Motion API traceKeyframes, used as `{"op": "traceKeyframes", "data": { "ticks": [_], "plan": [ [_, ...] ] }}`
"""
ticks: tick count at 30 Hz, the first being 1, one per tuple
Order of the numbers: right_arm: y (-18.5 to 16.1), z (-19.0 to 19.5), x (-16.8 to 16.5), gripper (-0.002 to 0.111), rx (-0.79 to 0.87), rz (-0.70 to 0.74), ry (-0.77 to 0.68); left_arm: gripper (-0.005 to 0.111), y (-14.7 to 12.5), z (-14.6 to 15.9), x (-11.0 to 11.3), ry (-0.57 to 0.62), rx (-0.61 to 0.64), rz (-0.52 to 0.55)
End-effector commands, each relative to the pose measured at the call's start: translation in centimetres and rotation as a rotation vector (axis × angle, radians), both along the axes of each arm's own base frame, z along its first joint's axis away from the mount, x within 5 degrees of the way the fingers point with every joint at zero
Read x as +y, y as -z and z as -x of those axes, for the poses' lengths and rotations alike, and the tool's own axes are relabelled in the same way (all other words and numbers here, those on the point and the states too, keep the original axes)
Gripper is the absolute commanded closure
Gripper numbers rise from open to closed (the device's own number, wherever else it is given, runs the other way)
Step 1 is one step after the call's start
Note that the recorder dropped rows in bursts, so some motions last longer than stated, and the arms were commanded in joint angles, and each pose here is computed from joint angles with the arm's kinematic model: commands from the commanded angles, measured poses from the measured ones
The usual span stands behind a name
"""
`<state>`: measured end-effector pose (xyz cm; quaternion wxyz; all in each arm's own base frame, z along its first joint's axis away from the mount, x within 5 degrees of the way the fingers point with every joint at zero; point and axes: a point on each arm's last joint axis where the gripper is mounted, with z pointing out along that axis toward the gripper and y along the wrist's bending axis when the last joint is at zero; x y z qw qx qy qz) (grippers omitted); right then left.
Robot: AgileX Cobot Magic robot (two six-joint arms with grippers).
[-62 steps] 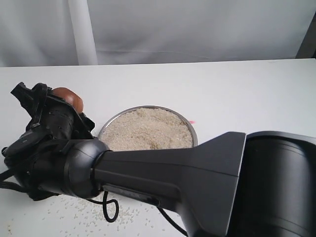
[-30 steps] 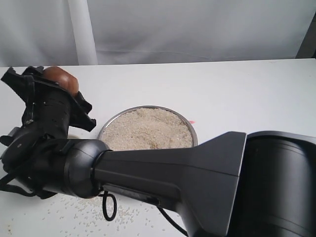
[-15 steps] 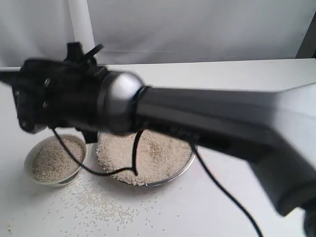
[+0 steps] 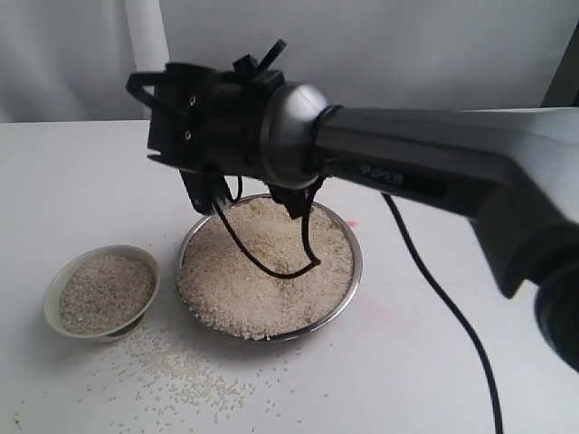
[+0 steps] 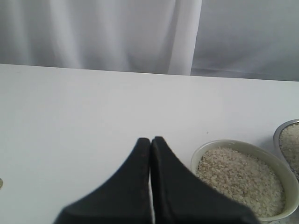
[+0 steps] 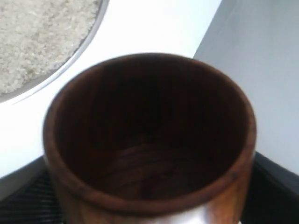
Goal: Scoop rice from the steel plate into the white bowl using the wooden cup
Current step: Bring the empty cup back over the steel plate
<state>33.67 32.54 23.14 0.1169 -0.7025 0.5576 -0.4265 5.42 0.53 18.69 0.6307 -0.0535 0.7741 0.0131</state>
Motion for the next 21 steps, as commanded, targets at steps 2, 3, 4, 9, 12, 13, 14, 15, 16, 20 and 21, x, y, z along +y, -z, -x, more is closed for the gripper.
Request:
{"op": "traceKeyframes", "data": {
  "ticks": [2,3,4,9,12,13,14,15,16,20,21],
  "plan": [
    [3.2,-0.8,0.3,0.108,0.013,0.144,-0.047,0.107,-0.1,0.0,0.0,0.007,-0.009,0.002],
    [3.9,-0.9,0.4,0.108,0.018,0.161,-0.051,0.107,-0.1,0.0,0.0,0.007,-0.009,0.002],
    [4.4,-1.0,0.5,0.108,0.021,0.172,-0.052,0.107,-0.1,0.0,0.0,0.007,-0.009,0.002],
    [6.6,-1.7,0.1,0.108,0.049,0.211,-0.04,0.107,-0.1,0.0,0.0,0.007,-0.009,0.002],
    [7.5,-1.8,0.1,0.108,0.061,0.226,-0.039,0.107,-0.1,0.0,0.0,0.007,-0.009,0.002],
    [7.8,-1.9,0.1,0.108,0.064,0.23,-0.038,0.107,-0.1,0.0,0.0,0.007,-0.009,0.002],
    [8.0,-1.9,0.0,0.108,0.067,0.235,-0.038,0.107,-0.1,0.0,0.0,0.007,-0.009,0.002],
    [8.1,-1.9,0.0,0.108,0.069,0.237,-0.038,0.107,-0.1,0.0,0.0,0.007,-0.009,0.002],
    [8.1,-2.0,-0.1,0.108,0.069,0.237,-0.035,0.107,-0.1,0.0,0.0,0.007,-0.009,0.002],
    [8.2,-2.1,-0.2,0.108,0.072,0.241,-0.034,0.107,-0.1,0.0,0.0,0.007,-0.009,0.002],
    [8.2,-2.2,-0.3,0.108,0.072,0.241,-0.03,0.107,-0.1,0.0,0.0,0.007,-0.009,0.002]
  ]
}}
